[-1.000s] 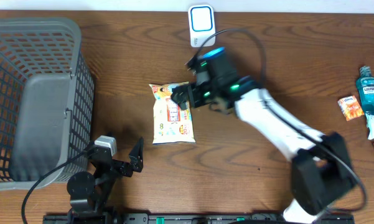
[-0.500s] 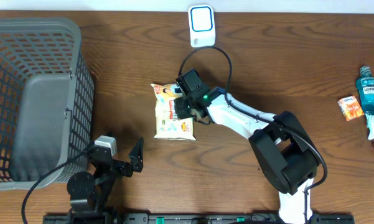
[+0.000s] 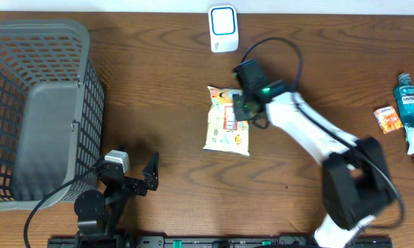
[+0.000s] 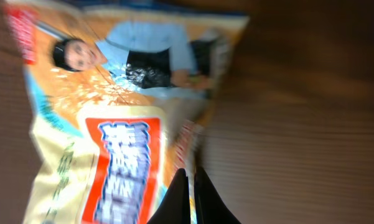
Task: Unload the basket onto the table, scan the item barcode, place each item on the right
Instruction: 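Reach the right gripper to the yellow snack bag, then grasp the top edge of the snack bag with the right gripper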
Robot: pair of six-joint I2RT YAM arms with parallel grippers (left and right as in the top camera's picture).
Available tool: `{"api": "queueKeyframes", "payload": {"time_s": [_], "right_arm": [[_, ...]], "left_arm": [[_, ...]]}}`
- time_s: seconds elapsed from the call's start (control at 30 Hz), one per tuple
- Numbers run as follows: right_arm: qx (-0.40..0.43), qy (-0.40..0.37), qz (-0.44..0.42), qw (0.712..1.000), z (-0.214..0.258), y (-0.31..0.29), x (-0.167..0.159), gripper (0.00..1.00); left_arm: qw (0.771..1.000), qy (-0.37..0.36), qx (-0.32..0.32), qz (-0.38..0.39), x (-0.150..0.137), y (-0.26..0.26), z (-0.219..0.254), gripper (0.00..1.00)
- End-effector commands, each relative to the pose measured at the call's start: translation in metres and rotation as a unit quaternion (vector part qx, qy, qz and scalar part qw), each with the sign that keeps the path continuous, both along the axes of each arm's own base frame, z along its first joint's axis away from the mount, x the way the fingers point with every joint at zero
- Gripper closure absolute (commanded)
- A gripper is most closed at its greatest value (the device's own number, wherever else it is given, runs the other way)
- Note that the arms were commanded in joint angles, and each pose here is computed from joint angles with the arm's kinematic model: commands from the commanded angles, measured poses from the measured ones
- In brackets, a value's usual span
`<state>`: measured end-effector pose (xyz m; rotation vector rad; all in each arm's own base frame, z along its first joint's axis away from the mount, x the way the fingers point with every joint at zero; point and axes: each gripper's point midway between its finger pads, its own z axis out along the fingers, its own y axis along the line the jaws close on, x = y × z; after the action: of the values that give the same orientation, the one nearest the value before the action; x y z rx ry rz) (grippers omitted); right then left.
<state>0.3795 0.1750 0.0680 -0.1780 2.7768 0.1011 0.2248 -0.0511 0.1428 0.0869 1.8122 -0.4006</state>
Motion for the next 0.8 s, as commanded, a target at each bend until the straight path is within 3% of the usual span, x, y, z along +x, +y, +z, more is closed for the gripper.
{"api": "queueKeyframes", "payload": {"time_s": [0.0, 0.07, 0.1, 0.17, 0.2, 0.27, 0.37, 0.57, 0.77], "right_arm": [[-0.048, -0.045, 0.080, 0.995, 0.034, -0.016, 0.002, 0.93], [-0.044, -0.054, 0.084, 0.994, 0.045, -0.017, -0.001, 0.60], [-0.032, -0.055, 0.088, 0.994, 0.051, -0.014, -0.004, 0.50], [0.019, -0.054, 0.100, 0.993, 0.064, 0.004, -0.014, 0.18], [0.037, -0.052, 0.098, 0.993, 0.067, 0.010, -0.017, 0.13], [0.067, -0.045, 0.085, 0.993, 0.071, 0.024, -0.024, 0.09], [0.037, -0.049, 0.043, 0.997, 0.058, 0.033, -0.024, 0.02], [-0.027, -0.071, -0.005, 0.997, 0.010, 0.062, -0.019, 0.01], [-0.053, -0.043, -0.045, 0.997, -0.033, 0.060, -0.021, 0.01]], "left_arm": [[1.000, 0.016, -0.003, 0.004, 0.000, 0.001, -0.012, 0.02], [1.000, 0.016, -0.003, 0.004, 0.000, 0.001, -0.012, 0.02], [1.000, 0.016, -0.003, 0.004, 0.000, 0.001, -0.012, 0.02], [1.000, 0.016, -0.003, 0.004, 0.000, 0.001, -0.012, 0.02], [1.000, 0.016, -0.003, 0.004, 0.000, 0.001, -0.012, 0.02], [1.000, 0.016, -0.003, 0.004, 0.000, 0.001, -0.012, 0.02], [1.000, 0.016, -0.003, 0.004, 0.000, 0.001, -0.012, 0.02], [1.000, 0.016, -0.003, 0.004, 0.000, 0.001, -0.012, 0.02], [1.000, 0.016, -0.003, 0.004, 0.000, 0.001, -0.012, 0.02]]}}
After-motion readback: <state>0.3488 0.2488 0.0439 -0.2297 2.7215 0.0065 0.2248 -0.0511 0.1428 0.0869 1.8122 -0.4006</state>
